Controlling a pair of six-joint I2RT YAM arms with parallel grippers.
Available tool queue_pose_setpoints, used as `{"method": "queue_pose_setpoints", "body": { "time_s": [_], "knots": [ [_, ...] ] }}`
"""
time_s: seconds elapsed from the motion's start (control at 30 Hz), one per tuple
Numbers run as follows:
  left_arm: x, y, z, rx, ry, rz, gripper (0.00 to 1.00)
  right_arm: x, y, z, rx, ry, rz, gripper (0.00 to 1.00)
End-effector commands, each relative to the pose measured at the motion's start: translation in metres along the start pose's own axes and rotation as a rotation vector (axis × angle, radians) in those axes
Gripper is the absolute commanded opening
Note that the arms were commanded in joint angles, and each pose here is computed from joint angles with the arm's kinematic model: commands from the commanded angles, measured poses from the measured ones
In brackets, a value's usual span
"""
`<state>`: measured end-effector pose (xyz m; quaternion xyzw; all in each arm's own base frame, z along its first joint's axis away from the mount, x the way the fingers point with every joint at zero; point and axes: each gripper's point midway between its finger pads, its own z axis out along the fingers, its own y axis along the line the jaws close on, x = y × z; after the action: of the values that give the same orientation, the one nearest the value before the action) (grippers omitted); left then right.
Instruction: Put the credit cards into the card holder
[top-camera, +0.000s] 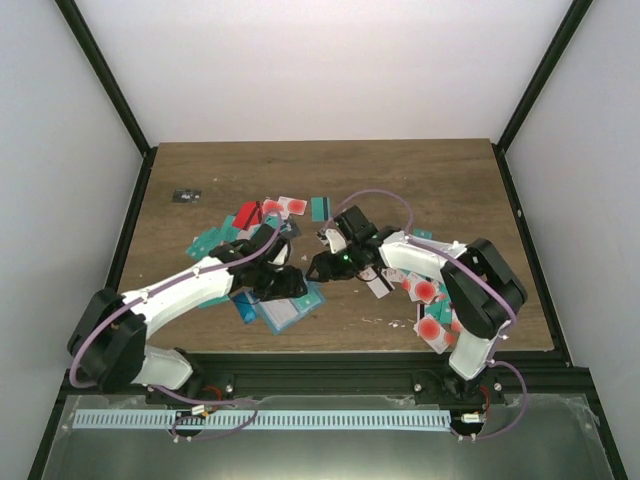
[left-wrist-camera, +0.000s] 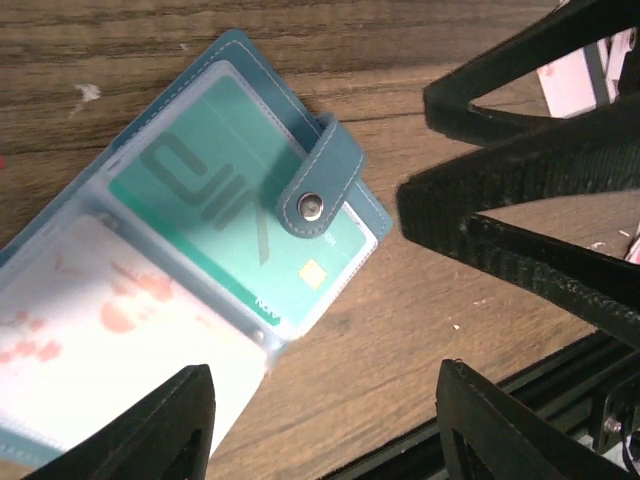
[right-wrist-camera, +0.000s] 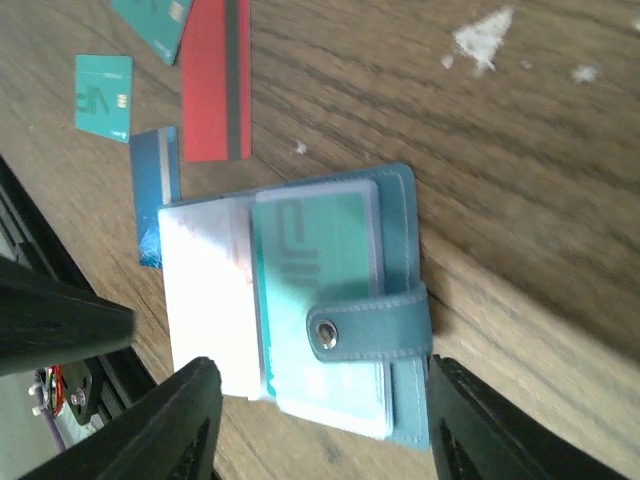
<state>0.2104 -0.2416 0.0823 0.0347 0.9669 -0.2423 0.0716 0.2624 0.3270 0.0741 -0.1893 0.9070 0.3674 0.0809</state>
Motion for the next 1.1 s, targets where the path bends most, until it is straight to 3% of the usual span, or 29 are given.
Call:
{"method": "queue_pose_setpoints", "body": {
  "time_s": [0.0, 0.3, 0.47, 0.8, 1.07],
  "knots": [
    [0.009, 0.01, -0.021, -0.043, 0.012, 0.0, 0.64, 0.008, 0.001, -0.02, 0.105, 0.022, -0.084, 0.62],
    [0.026, 0.045, -0.033, -0.096, -0.047, -0.152, 0.63, 0.021, 0.015, -0.019, 0.325, 0.052, -0.301, 0.76],
    [0.028, 0.055, -0.035, -0.106, -0.077, -0.186, 0.62, 0.022, 0.019, -0.008, 0.457, 0.072, -0.397, 0.79],
    [0.03, 0.067, -0.037, -0.125, -0.104, -0.216, 0.62, 0.017, 0.0, 0.014, 0.673, 0.108, -0.476, 0.75],
    [0.033, 0.07, -0.034, -0.127, -0.1, -0.222, 0.61, 0.011, -0.006, 0.023, 0.697, 0.101, -0.493, 0.71]
  ]
}}
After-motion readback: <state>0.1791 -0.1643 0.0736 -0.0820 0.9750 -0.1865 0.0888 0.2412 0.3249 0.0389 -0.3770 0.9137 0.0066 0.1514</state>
